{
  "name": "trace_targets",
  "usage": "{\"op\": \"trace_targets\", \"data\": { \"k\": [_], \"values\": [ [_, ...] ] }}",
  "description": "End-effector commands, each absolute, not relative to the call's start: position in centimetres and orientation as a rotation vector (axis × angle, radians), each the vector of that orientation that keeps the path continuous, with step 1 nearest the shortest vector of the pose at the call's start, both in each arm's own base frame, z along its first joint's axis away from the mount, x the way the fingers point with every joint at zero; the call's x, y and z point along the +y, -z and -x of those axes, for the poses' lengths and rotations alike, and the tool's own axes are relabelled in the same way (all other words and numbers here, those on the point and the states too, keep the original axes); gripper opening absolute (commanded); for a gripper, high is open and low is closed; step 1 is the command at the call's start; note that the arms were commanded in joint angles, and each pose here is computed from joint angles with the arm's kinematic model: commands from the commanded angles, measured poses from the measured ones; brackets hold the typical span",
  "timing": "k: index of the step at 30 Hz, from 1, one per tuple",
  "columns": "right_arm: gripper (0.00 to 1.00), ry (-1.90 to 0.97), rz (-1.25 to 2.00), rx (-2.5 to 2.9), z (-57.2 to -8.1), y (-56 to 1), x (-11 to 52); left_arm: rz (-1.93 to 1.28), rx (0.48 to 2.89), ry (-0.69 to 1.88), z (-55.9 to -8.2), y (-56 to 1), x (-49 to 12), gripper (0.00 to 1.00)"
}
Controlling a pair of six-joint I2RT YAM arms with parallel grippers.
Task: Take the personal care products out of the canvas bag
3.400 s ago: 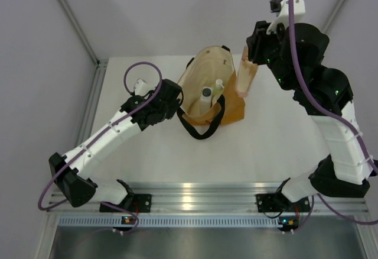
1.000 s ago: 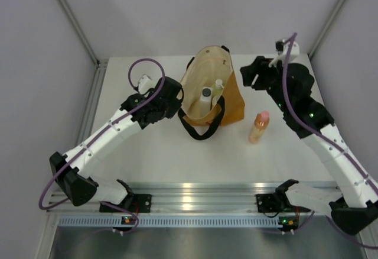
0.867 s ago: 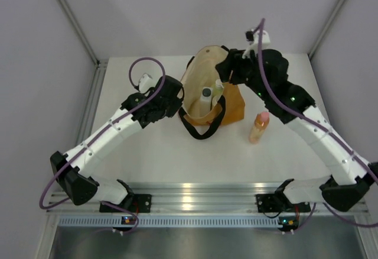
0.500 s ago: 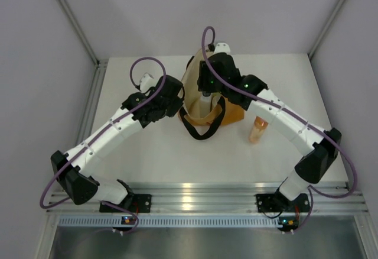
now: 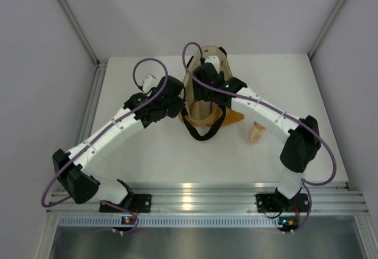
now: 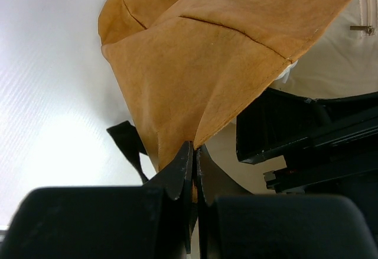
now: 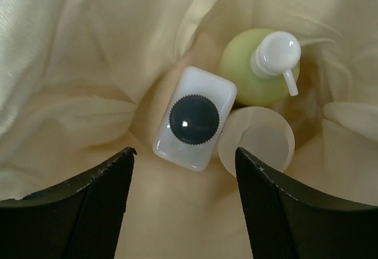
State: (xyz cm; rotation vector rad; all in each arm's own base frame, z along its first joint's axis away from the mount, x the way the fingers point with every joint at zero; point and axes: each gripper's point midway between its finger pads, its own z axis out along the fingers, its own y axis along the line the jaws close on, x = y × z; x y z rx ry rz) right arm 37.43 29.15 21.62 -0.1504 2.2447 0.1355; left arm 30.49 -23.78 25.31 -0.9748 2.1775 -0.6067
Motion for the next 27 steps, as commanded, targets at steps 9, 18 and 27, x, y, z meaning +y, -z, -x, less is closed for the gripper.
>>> {"op": "trace_targets", "data": {
  "k": [9, 18, 27],
  "values": [
    [0.68, -0.145, 0.332, 2.253, -39.4, -20.2, 29.5, 0.993, 2.236, 0.537, -29.6, -22.0, -23.2, 0.0],
    [0.64, -0.145, 0.363, 2.277, -41.0, -18.5, 29.1, 0.966, 2.265, 0.538, -29.8, -21.6, -23.9, 0.0],
    [0.67, -0.224, 0.175, 2.304, -41.3, -18.6, 29.4, 0.972, 2.255, 0.54, -29.7, -21.8, -23.6, 0.0]
  ]
}}
